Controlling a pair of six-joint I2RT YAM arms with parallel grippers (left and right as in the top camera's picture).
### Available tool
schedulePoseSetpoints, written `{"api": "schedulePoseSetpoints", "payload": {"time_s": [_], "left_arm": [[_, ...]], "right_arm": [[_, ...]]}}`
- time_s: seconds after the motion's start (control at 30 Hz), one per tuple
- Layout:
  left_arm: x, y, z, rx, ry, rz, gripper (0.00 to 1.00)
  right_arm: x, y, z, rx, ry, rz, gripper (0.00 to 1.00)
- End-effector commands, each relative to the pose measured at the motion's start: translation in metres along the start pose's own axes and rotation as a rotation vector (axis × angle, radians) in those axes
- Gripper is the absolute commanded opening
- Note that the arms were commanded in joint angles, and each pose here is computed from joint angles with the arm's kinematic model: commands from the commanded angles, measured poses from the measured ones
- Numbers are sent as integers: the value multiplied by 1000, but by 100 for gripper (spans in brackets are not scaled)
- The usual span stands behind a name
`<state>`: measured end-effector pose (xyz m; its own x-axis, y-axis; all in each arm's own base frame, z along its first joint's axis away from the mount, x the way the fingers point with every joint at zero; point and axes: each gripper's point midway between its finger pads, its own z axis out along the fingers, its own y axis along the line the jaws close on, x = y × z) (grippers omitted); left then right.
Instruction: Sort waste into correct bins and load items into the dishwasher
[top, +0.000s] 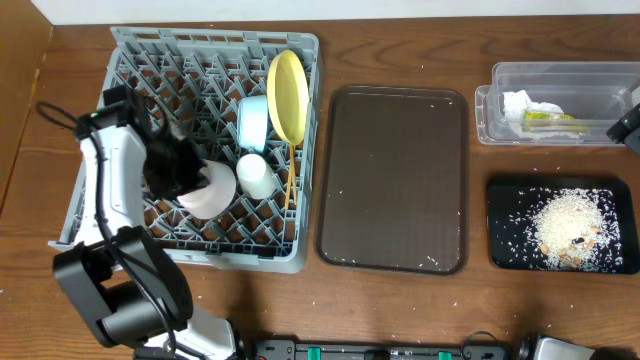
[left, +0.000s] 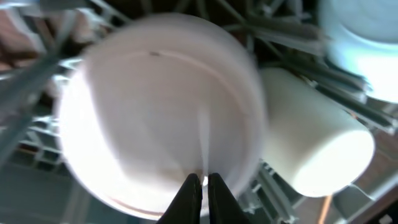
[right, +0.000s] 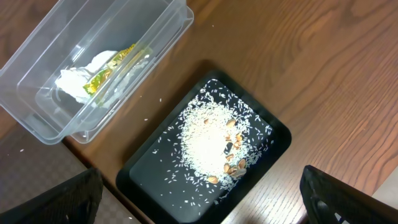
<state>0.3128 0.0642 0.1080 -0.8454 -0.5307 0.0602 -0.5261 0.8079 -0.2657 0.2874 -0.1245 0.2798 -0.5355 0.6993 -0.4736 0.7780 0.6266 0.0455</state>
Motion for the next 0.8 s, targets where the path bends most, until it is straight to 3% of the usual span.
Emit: {"api": "schedulePoseSetpoints", "payload": {"time_s": [0.0,0.3,0.47,0.57,0.6,0.77], "left_arm": [[8,-14,4,26,28,49,8],[18,-22,2,-26,29,108,8],[17,-23,-48,-56,-149,131,9],[26,-14,-82,-110,-267,105,17],[34,-6,-97,-149,-316,84,30],[60,12,-125,-212,-388,11,70]], "right_arm": [[-1,-5,2,20,-2,20,99],[-1,-5,2,20,-2,20,99],[-1,-5,2,20,-2,20,99],[-1,-5,2,20,-2,20,99],[-1,-5,2,20,-2,20,99],[-1,-5,2,20,-2,20,99]]}}
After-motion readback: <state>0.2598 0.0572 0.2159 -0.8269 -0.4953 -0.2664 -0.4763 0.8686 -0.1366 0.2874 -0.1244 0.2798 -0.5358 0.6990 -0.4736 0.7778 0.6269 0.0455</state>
